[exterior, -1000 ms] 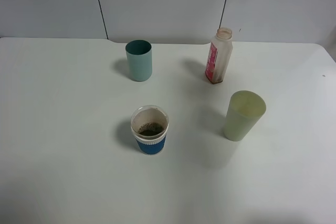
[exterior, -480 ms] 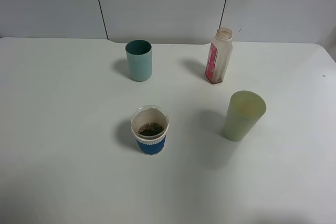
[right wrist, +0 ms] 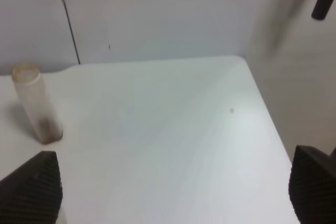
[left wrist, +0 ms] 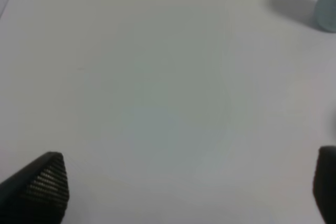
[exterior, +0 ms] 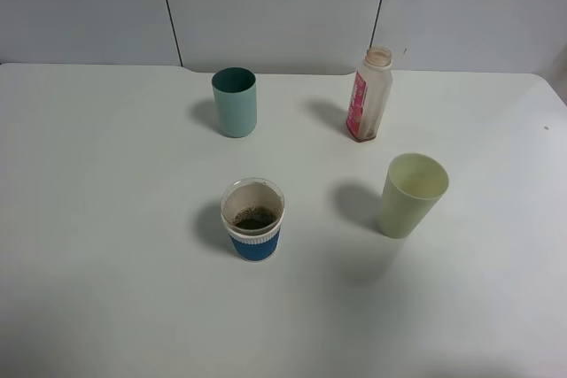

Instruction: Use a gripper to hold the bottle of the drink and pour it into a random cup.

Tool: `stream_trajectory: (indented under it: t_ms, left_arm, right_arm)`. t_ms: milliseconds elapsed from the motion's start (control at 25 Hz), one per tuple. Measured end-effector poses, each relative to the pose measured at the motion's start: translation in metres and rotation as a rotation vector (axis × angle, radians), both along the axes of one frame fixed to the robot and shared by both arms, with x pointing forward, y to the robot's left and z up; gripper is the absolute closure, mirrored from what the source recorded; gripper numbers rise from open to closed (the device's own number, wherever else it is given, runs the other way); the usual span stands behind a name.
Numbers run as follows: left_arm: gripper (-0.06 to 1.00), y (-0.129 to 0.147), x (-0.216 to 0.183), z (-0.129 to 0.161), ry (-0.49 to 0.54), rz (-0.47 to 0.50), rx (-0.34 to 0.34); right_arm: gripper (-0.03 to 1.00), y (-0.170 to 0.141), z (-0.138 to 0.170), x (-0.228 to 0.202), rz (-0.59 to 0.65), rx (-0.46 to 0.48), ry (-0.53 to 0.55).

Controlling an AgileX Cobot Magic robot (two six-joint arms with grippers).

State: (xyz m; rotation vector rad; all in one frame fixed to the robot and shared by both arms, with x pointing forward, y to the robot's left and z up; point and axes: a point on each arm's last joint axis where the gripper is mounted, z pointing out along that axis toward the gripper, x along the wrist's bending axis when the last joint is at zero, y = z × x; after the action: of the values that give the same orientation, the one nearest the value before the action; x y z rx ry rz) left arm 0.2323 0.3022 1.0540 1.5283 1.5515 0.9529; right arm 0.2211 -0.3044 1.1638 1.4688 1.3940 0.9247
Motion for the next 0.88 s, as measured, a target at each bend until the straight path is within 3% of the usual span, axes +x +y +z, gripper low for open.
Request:
stream_trajectory:
  t_ms: [320,560,880]
  left_arm:
    - [0.02,0.000,0.000,0.000,0.000,0.000,0.000]
    - [0.02,0.000,0.000,0.000,0.000,0.000,0.000]
    - [0.02,0.000,0.000,0.000,0.000,0.000,0.000]
  right_arm:
    - [0.12,0.005,-0.035,-0.013,0.038,0.043,0.046]
    - [0.12,0.007,-0.074,-0.008,0.066,0.029,0.099]
    - [0.12,0.007,-0.098,0.001,0.080,0.016,0.127]
